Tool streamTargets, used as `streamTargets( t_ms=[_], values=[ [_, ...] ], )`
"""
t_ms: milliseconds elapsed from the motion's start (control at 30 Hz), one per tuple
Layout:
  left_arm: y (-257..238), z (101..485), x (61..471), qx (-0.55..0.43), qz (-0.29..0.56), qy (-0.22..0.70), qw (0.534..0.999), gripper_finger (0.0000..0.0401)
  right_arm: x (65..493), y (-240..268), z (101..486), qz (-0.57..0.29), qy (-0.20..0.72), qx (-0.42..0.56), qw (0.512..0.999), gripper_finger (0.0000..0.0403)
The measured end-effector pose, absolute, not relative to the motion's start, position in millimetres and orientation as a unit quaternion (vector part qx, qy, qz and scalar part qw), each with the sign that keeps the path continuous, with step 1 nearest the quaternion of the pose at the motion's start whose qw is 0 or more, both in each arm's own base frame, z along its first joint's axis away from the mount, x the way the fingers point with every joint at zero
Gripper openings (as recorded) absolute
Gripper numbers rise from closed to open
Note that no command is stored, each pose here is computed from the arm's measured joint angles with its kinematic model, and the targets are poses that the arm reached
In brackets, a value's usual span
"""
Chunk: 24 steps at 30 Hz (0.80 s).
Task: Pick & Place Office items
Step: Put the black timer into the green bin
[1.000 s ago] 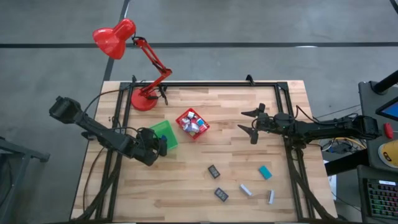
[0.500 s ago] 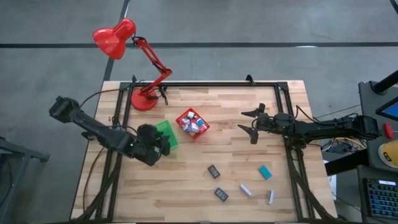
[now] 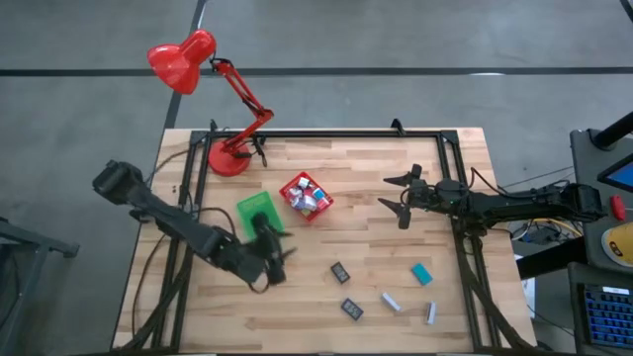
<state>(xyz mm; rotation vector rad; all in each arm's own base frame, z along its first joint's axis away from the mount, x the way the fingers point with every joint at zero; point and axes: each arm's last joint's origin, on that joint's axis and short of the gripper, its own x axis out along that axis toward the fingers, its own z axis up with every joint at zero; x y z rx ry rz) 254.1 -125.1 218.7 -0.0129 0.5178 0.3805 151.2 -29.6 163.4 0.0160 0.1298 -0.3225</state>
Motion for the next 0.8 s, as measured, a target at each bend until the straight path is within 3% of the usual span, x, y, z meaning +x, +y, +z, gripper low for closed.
streamTargets(
  t_ms=[133,333,500,800],
  values=[
    [-138.0,203.0,269.4,0.137,0.062,0.292,0.945,0.0198,151.2,-29.6,163.4,-0.16,0.065,0.008,0.985,0.03],
    [-152.3,181.8,287.6,0.292,-0.115,0.299,0.901,0.0198,151.2,-29.6,163.3,-0.16,0.065,0.008,0.985,0.0298],
    [-137.9,188.9,321.8,0.261,-0.128,0.292,0.911,0.0198,151.2,-29.6,163.4,-0.161,0.065,0.008,0.985,0.0306],
    [-95.4,175.8,362.9,0.215,-0.242,0.307,0.895,0.0198,151.2,-29.6,163.3,-0.16,0.065,0.008,0.985,0.0308]
  ],
)
